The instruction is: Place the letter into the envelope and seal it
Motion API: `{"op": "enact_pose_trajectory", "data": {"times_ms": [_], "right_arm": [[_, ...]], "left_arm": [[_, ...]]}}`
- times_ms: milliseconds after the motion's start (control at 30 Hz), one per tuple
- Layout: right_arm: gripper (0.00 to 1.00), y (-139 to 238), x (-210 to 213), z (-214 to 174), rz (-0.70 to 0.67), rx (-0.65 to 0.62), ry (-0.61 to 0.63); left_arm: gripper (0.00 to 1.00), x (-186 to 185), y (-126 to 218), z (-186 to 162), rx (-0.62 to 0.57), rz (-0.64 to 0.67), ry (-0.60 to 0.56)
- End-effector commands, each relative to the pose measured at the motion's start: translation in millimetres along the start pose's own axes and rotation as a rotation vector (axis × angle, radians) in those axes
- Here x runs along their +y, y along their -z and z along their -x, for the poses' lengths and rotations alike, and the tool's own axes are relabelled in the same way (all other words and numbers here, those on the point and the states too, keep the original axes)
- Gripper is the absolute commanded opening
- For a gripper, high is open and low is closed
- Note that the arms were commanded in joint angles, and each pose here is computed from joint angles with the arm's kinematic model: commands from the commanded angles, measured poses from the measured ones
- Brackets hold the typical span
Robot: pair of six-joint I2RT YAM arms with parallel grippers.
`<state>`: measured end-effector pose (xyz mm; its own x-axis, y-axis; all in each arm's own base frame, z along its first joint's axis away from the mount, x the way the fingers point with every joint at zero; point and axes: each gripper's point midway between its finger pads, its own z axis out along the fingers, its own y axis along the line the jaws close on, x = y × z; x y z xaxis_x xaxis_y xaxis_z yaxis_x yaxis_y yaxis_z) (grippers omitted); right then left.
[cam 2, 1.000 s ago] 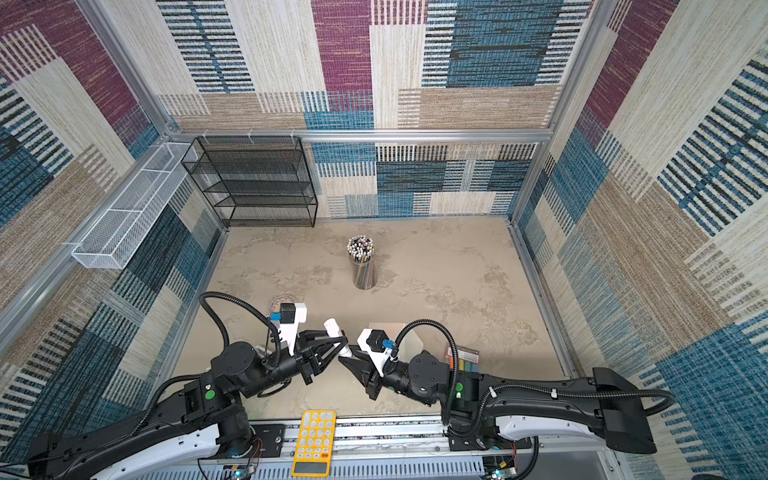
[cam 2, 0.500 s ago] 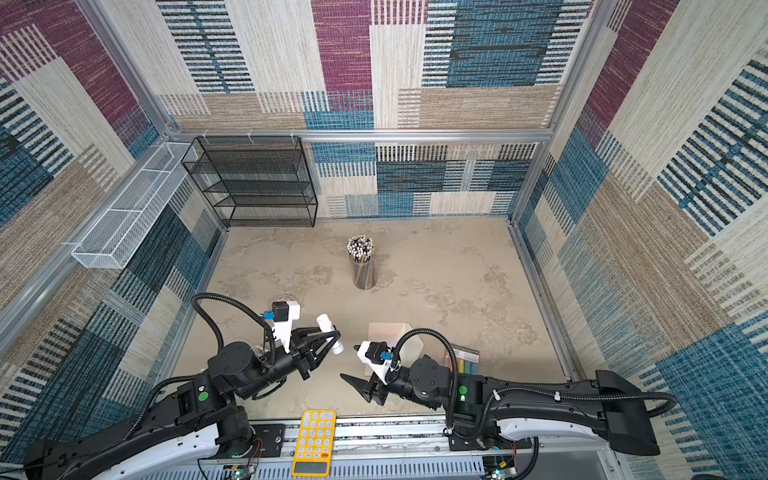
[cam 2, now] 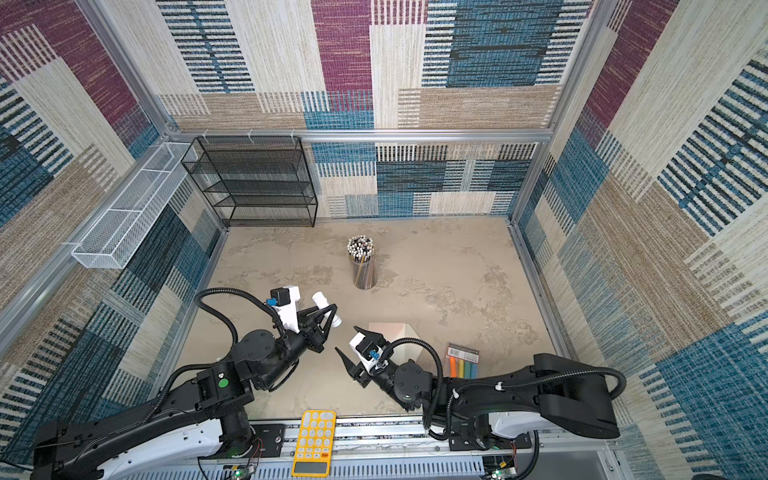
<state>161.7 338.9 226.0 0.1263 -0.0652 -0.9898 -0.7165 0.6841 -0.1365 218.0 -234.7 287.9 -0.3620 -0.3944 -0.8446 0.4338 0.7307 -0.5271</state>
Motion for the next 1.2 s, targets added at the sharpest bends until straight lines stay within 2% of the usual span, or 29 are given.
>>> {"op": "enact_pose_trajectory", "data": {"times_ms": [0, 433, 600, 700, 967, 1100, 1167], "right_arm": [[0.65, -7.8, -9.9, 22.9, -0.089, -0.079, 0.057], [0.67, -32.7, -13.1, 37.8, -0.204, -0.123, 0.139], [0.6, -36.4, -14.6, 37.0, -0.208, -0.122, 0.137], [0.52, -38.6, -12.5, 38.1, -0.191, -0.119, 0.151], [0.41, -46.1, -4.7, 34.5, -0.157, -0.098, 0.171], [0.42, -47.8, -6.2, 29.7, -0.157, -0.084, 0.154], [0.46, -48.9, -8.1, 26.6, -0.157, -0.073, 0.143]], "left_arm": [[0.0, 0.3, -1.1, 15.5, -0.051, 0.036, 0.072], [0.0, 0.2, -3.4, 11.1, -0.001, 0.062, 0.105], [0.0, 2.0, -0.6, 9.8, 0.007, 0.064, 0.106], [0.0, 3.2, 1.1, 8.9, 0.01, 0.065, 0.111], [0.0, 1.0, -2.5, 4.1, 0.028, 0.057, 0.107], [0.0, 0.1, -2.6, 4.3, 0.03, 0.055, 0.102], [0.0, -0.4, -2.2, 4.3, 0.031, 0.053, 0.102]]}}
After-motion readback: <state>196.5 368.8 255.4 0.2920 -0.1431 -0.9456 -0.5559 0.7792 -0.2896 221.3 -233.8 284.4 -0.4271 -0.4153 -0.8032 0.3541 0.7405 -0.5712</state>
